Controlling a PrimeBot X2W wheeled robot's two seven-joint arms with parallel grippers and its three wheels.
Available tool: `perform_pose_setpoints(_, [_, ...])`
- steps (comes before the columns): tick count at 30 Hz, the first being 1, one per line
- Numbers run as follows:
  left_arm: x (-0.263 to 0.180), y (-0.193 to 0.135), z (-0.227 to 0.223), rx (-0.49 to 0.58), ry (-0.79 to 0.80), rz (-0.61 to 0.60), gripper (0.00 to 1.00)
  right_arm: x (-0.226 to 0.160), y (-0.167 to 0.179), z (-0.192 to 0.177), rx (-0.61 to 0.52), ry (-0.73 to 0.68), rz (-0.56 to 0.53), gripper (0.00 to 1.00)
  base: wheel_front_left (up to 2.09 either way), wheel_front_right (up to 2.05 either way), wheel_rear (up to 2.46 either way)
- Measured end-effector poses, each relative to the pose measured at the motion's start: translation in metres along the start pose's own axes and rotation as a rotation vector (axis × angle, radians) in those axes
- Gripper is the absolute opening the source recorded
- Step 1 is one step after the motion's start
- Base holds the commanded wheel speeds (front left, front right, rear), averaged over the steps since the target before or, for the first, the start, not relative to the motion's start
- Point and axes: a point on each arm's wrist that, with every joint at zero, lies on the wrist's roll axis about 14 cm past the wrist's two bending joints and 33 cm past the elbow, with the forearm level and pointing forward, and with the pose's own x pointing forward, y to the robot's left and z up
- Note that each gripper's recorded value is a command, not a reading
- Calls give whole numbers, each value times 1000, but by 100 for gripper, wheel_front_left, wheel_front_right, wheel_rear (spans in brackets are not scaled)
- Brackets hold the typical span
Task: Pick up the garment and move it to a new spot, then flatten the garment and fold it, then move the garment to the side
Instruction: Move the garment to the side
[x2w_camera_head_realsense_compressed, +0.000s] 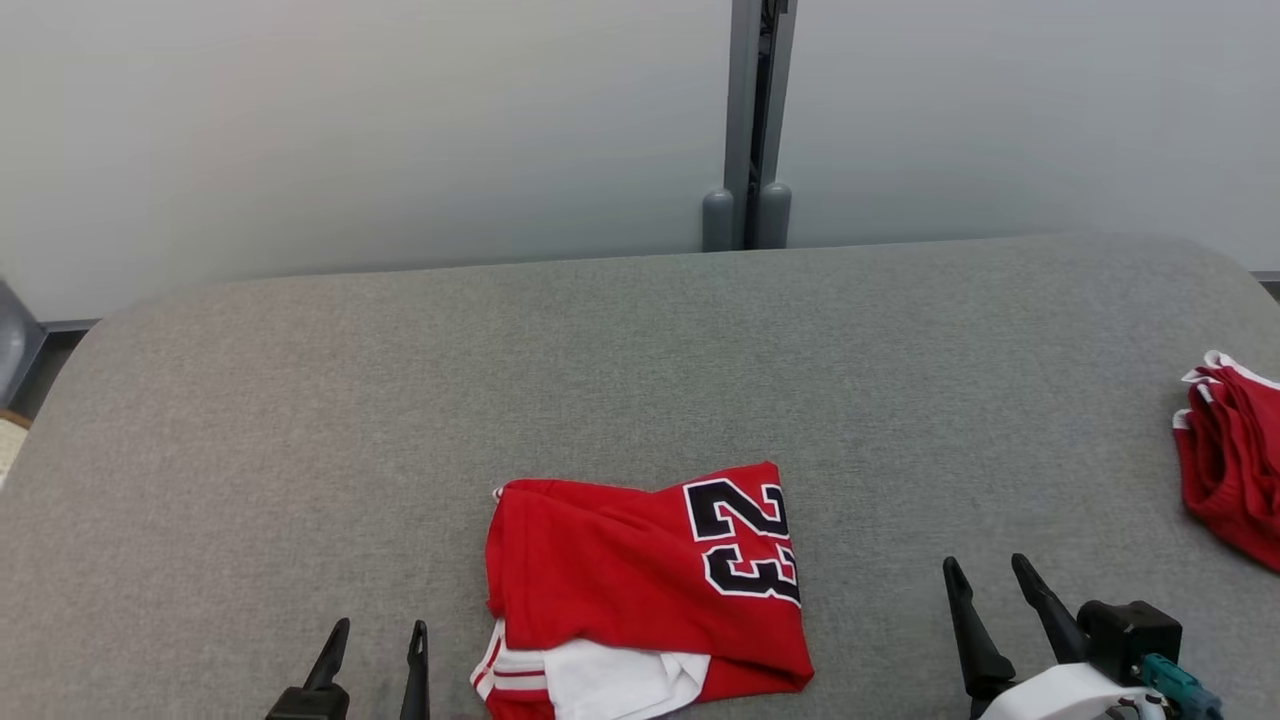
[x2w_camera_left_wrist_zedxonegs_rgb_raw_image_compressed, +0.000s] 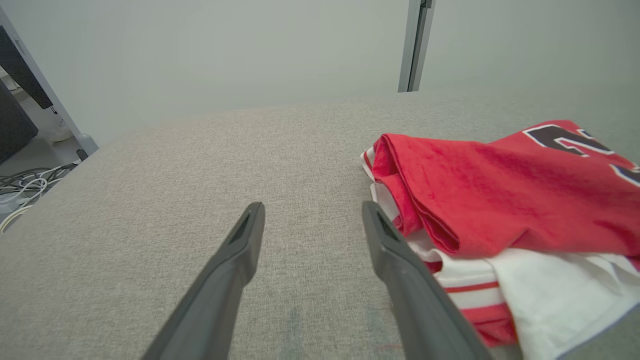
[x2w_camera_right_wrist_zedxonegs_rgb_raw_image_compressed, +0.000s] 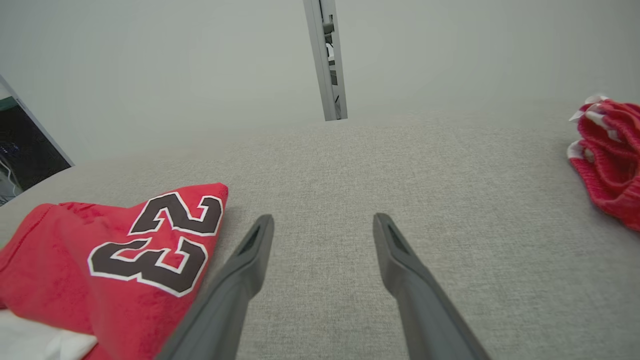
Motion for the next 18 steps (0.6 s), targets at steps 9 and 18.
perform_pose_setpoints(9, [-8, 7, -11, -11, 33, 27, 100, 25, 49, -19, 29, 71, 148, 100, 0, 0, 0])
perform_pose_setpoints(18, [-16, 15, -20, -31, 64, 69, 100, 53, 88, -33, 112, 133, 247, 100, 0, 0, 0])
